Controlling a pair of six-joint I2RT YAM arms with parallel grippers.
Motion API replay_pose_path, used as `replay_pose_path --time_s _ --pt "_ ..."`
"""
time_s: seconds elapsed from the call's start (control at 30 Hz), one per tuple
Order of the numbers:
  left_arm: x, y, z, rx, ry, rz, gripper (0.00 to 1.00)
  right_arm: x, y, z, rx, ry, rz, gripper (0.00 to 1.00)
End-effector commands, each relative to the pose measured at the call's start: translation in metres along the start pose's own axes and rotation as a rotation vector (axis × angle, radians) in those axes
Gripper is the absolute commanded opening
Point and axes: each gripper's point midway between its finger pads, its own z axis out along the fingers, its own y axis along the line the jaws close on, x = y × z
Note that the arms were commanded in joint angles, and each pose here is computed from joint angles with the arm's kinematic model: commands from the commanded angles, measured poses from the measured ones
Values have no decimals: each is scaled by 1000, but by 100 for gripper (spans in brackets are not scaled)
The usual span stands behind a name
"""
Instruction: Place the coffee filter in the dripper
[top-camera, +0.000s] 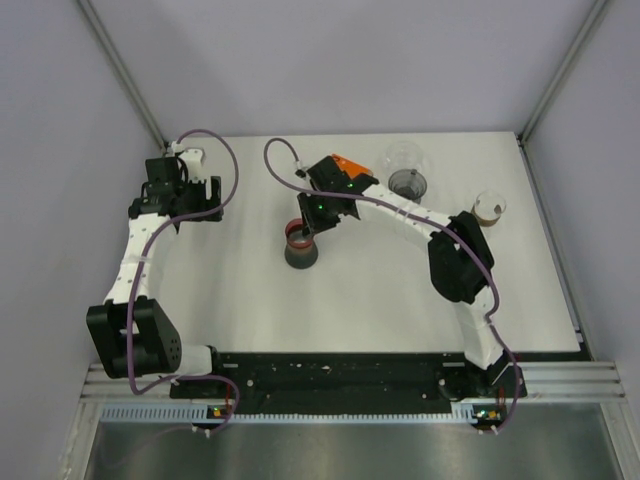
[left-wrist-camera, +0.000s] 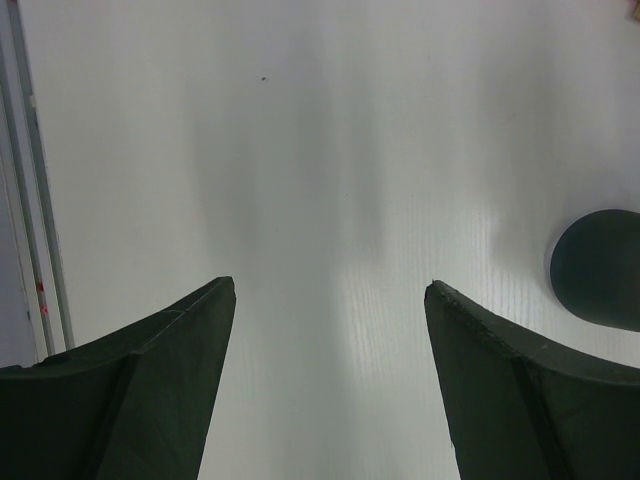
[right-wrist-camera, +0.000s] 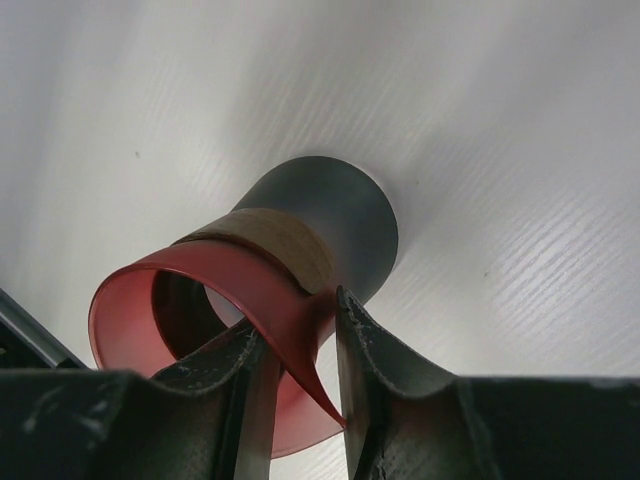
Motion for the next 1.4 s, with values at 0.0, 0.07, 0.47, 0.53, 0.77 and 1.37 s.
replay_pose_path --time_s 0.0,0.07,0.47,0.53,0.77,1.37 --pt "-5 3 -3 -11 -27 11 82 -20 17 -1 -29 -73 -18 32" --pt "-4 3 -3 -12 -25 13 83 -24 19 -14 -20 -75 -39 41" --pt "-5 2 -5 -9 -30 12 83 -85 -78 -160 214 -354 32 77" --pt "-7 1 -6 -6 -37 11 83 -80 -133 -171 300 -374 137 77" --pt "-7 2 -7 -9 -35 10 83 -60 -246 -168 434 -364 343 75" --pt "-6 3 -9 -14 -37 21 83 -40 -311 -111 439 -235 435 32"
